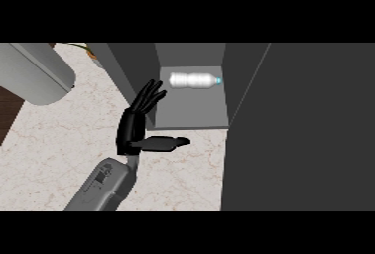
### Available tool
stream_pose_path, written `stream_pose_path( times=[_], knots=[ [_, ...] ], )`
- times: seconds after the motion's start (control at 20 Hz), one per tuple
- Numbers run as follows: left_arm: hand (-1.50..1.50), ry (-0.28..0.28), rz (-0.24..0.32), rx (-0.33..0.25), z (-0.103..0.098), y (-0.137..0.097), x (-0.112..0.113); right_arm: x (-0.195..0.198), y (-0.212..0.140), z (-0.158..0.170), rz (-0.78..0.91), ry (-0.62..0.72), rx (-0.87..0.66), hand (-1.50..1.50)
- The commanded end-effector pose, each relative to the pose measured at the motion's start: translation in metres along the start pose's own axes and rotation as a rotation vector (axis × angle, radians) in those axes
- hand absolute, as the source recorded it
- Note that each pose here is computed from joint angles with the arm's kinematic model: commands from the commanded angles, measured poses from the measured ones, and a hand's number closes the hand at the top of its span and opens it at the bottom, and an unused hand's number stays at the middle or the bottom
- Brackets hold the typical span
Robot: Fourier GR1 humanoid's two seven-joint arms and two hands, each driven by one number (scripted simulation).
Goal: Pick up the bottled water, place it into the cabinet and close the cabinet
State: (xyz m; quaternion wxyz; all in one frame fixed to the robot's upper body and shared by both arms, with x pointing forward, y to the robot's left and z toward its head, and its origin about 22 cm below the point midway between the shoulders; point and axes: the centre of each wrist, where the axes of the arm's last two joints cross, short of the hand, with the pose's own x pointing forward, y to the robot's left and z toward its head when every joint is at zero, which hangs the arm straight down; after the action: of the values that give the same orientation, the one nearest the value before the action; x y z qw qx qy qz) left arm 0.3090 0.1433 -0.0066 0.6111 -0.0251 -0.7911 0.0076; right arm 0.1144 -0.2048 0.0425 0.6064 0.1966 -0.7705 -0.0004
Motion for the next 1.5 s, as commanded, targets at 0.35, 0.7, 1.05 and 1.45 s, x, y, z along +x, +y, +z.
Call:
stream_pose_path(
  times=[0.35, 0.7, 1.05, 1.45],
  knots=[
    [-1.50, -0.111, 0.147, -0.035, -0.011, 0.015, 0.046, 0.007, 0.020, 0.002, 0.009, 0.009, -0.018, -1.50],
    [-1.50, -0.129, 0.211, -0.062, 0.047, 0.020, 0.092, 0.011, 0.011, 0.011, -0.010, -0.002, -0.031, -1.50],
    [-1.50, -0.118, 0.296, -0.113, 0.092, 0.008, 0.118, 0.005, 0.012, 0.004, 0.079, 0.014, 0.021, -1.50],
    [-1.50, -0.141, 0.292, -0.090, 0.118, 0.040, 0.127, 0.022, 0.026, 0.015, 0.144, 0.142, 0.288, 1.50]
  ],
)
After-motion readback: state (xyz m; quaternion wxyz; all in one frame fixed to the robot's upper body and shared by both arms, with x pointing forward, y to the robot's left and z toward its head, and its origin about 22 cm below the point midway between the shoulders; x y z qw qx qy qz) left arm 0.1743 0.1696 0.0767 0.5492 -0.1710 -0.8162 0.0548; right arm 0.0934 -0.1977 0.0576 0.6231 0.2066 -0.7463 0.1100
